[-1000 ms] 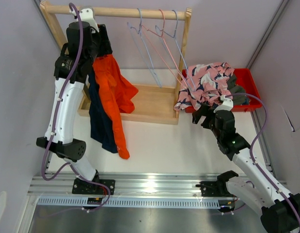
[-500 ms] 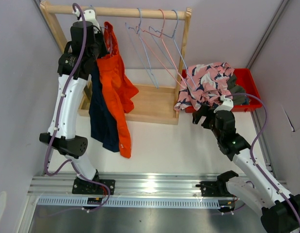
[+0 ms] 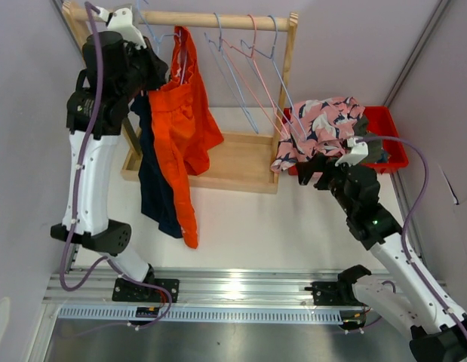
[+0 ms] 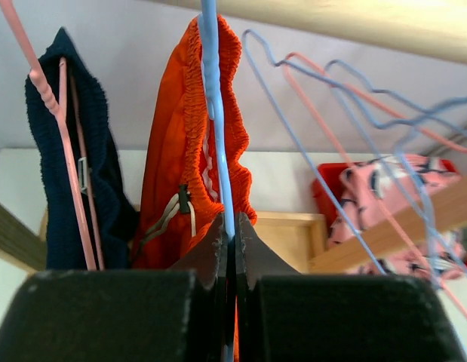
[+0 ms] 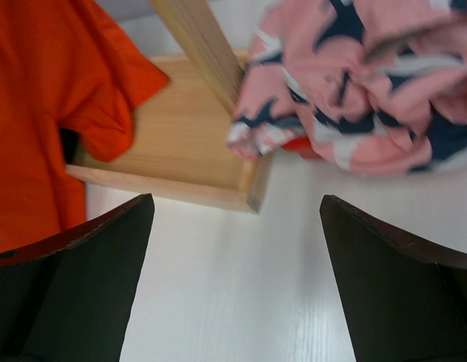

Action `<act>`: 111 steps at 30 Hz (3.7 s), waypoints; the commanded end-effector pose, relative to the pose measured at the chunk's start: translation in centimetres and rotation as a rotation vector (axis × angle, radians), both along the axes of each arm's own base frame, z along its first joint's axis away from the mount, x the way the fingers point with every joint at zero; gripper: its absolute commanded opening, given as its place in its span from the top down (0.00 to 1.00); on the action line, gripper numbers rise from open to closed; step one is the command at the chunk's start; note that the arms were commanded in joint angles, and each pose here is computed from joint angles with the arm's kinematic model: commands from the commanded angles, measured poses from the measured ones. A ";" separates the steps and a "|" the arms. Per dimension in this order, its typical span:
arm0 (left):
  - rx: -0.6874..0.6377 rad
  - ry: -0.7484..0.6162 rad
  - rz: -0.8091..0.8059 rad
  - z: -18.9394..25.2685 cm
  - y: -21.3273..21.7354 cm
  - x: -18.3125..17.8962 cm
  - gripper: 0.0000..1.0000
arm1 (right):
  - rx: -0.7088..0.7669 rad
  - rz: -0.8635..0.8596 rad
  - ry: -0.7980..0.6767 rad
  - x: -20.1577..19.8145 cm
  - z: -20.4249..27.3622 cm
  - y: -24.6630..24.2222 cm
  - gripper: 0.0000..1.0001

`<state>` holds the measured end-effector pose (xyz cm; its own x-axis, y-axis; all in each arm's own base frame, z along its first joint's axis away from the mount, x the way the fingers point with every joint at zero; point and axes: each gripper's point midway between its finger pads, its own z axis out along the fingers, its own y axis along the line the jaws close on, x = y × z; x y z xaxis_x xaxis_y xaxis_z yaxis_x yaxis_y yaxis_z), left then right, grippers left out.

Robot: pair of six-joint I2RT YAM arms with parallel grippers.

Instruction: Remove the shorts from the hanger

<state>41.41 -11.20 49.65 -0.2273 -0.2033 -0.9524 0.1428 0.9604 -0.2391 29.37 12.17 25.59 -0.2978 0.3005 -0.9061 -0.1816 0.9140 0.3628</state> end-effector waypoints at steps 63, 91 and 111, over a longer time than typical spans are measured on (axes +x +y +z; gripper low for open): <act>-0.085 -0.259 -0.050 8.5 0.3 -8.3 1.00 | -0.248 0.798 -0.352 -31.2 3.2 36.9 1.00; -0.003 0.055 -0.033 -4.6 2.9 -17.4 1.00 | -0.167 0.208 -0.379 -10.4 7.8 19.6 1.00; -0.045 -0.055 0.007 -4.6 3.7 -17.4 1.00 | -0.170 -0.311 -0.601 0.2 26.2 -1.9 1.00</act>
<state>24.08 -7.29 42.56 -0.2646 -0.2180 -0.9394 0.1089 0.9611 -0.2537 28.41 9.41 48.94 0.2877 0.1272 -0.9492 0.0388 0.9888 0.1442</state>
